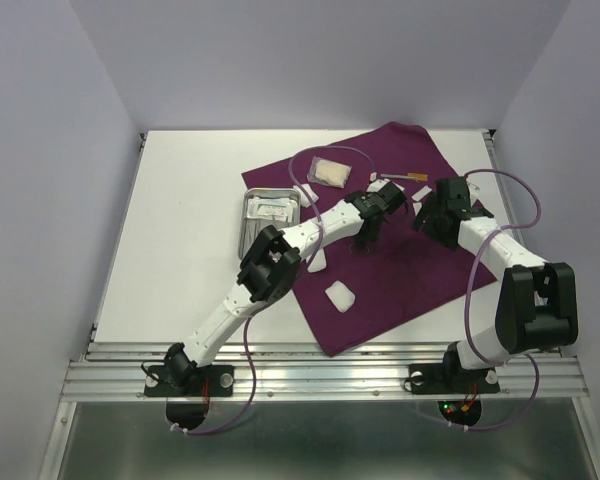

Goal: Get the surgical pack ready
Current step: Pick up the medical item from the surgical kit.

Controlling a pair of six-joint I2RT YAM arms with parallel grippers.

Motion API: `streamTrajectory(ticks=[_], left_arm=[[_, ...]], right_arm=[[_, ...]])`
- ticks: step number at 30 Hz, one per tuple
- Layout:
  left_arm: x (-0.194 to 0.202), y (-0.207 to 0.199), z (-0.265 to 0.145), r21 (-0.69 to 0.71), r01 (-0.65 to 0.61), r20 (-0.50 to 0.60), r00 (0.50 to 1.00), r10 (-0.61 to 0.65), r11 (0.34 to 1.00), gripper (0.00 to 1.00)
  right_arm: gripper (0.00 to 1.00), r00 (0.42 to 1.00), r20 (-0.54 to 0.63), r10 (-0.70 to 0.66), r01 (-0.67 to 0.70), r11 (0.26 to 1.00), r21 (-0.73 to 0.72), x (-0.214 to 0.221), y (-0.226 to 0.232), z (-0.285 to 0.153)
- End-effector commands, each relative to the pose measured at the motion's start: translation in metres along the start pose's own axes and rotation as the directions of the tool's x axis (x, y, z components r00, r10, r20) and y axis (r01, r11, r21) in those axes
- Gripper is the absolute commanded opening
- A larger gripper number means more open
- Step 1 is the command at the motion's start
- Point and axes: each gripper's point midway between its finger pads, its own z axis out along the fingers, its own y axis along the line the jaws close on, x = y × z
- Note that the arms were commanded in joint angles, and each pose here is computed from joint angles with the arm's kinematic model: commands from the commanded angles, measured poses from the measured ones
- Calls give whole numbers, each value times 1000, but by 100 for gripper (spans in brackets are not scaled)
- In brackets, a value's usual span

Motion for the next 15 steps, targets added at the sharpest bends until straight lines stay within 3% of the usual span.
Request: streamTrajectory(ticks=[1, 4, 8, 15], left_arm=[[20, -9, 3, 31, -11, -66, 998, 13, 999, 27], [9, -9, -13, 44, 2, -37, 999, -1, 999, 22], [-27, -5, -59, 76, 24, 77, 997, -30, 997, 21], [-45, 21, -102, 72, 41, 172, 984, -53, 997, 21]], right_arm=[[79, 1000, 29, 12, -12, 1000, -18, -6, 1, -8], [79, 999, 30, 11, -11, 1000, -19, -6, 1, -8], [79, 999, 33, 12, -11, 1000, -20, -7, 1, -8], [79, 999, 32, 10, -9, 1000, -19, -8, 2, -7]])
